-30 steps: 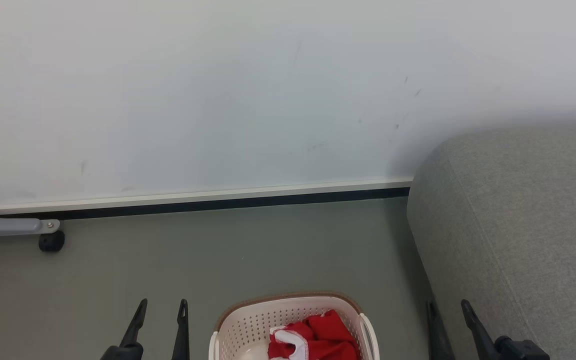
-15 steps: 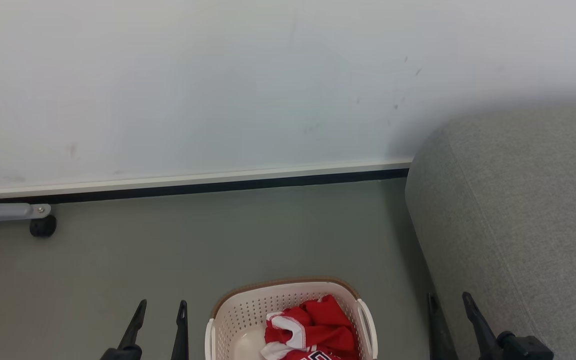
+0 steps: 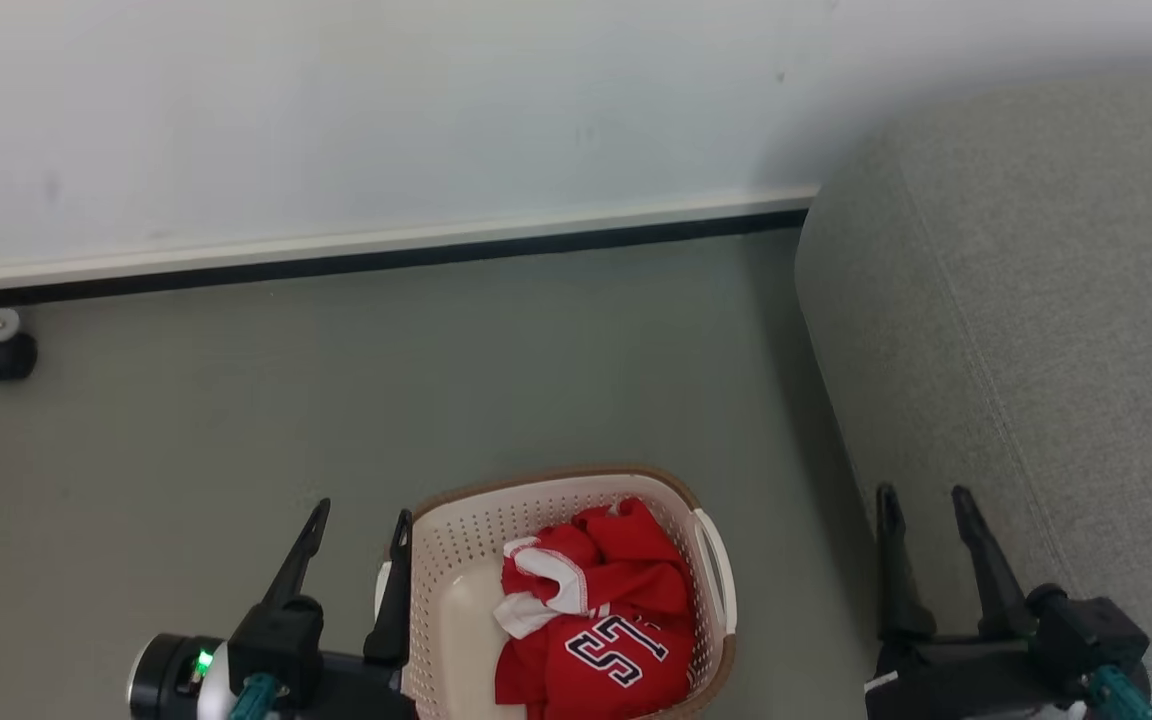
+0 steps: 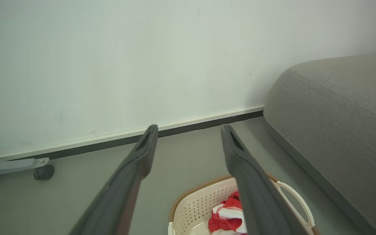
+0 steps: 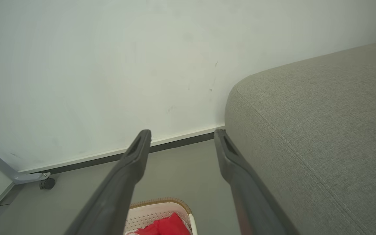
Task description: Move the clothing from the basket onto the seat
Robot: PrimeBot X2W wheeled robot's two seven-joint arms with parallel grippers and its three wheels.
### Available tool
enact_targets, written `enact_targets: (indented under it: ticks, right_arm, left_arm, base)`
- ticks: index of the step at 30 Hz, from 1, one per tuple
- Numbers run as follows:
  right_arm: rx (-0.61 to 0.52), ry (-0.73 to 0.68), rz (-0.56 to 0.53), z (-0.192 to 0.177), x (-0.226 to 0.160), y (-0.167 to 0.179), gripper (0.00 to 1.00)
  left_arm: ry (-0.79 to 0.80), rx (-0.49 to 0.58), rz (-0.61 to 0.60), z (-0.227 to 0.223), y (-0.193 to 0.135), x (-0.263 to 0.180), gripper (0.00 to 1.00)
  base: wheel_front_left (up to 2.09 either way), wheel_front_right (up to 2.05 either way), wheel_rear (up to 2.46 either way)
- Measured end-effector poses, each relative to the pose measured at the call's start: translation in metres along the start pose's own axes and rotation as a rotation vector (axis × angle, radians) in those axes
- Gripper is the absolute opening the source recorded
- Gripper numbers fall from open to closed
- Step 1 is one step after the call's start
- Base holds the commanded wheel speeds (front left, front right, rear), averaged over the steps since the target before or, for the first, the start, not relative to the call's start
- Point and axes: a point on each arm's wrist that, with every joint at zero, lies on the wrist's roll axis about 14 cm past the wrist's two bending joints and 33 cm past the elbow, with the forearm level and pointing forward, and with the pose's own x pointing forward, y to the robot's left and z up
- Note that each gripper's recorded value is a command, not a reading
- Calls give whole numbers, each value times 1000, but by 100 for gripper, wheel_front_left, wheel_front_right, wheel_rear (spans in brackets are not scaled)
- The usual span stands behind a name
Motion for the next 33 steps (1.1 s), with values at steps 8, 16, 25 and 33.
enact_targets:
  ticks: [8, 16, 25, 33]
  right_arm:
    - [-12, -66, -28, 16, 35, -13, 100]
    - [-34, -86, -36, 16, 70, -23, 100]
    - [-61, -61, -52, -2, 97, -39, 100]
    - [-83, -38, -66, -22, 119, -52, 100]
  left_arm:
    - [73, 17, -104, -24, -26, 36, 100]
    - [193, 35, -221, -68, -56, 63, 100]
    - [353, 59, -354, -131, -85, 76, 100]
    - [453, 72, -434, -178, -102, 93, 100]
  base:
    - [0, 0, 0]
    - [0, 0, 0]
    - [0, 0, 0]
    - [0, 0, 0]
